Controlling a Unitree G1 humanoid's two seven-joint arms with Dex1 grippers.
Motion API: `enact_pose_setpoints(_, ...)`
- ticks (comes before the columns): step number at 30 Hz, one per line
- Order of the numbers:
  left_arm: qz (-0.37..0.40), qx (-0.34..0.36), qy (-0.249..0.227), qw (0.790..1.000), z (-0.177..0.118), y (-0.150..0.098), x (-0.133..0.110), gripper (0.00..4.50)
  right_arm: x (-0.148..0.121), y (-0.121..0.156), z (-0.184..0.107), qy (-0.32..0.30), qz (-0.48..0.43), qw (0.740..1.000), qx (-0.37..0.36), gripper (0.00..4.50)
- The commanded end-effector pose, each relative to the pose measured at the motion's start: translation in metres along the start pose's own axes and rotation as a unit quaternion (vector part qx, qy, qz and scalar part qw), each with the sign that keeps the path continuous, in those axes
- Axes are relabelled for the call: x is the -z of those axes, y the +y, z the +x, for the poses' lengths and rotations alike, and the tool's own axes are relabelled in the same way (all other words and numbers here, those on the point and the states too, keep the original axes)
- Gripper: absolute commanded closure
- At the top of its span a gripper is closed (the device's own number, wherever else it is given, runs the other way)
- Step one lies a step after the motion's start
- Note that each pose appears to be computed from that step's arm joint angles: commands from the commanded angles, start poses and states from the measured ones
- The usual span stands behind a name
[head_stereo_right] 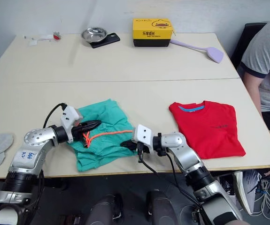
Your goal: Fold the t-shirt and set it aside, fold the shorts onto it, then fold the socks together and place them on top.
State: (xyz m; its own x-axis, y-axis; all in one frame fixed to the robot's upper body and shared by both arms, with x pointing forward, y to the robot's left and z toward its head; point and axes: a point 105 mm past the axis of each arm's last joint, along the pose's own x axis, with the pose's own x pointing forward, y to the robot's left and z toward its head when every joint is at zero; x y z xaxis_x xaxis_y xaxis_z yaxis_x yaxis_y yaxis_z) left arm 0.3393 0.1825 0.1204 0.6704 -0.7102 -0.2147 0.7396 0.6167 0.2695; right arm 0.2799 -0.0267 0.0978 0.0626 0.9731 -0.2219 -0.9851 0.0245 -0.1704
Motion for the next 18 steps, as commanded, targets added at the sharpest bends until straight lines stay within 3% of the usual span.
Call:
enact_pose_setpoints(1, 0.002, 0.009, -0.030, 1.000, -0.013, 0.001, -0.006, 4.50, -0.028, 0.005, -0.024, -0.071, 0.035, 0.997, -0.016, 4.47)
enact_pose_setpoints(3, 0.005, 0.013, -0.070, 0.997, -0.026, 0.003, -0.017, 4.50, -0.043, 0.005, -0.036, -0.102, 0.085, 0.991, -0.020, 4.31)
enact_pose_setpoints(6, 0.014, 0.036, -0.111, 0.993, -0.050, 0.000, -0.033, 4.50, -0.058, -0.002, -0.049, -0.103, 0.136, 0.985, -0.016, 3.57)
enact_pose_setpoints(11, 0.014, 0.065, -0.102, 0.992, -0.077, -0.010, -0.038, 4.50, -0.051, -0.020, -0.061, -0.005, 0.301, 0.954, 0.006, 1.73)
enact_pose_setpoints(15, 0.015, 0.077, -0.083, 0.993, -0.079, -0.024, -0.028, 4.50, -0.044, -0.044, -0.054, 0.053, 0.382, 0.921, 0.049, 0.30)
enact_pose_setpoints(16, 0.014, 0.075, -0.085, 0.993, -0.077, -0.026, -0.027, 4.50, -0.045, -0.052, -0.049, 0.049, 0.394, 0.916, 0.055, 0.03)
enact_pose_setpoints(18, 0.012, 0.074, -0.088, 0.993, -0.073, -0.032, -0.025, 4.50, -0.041, -0.070, -0.040, 0.052, 0.406, 0.907, 0.094, 0.03)
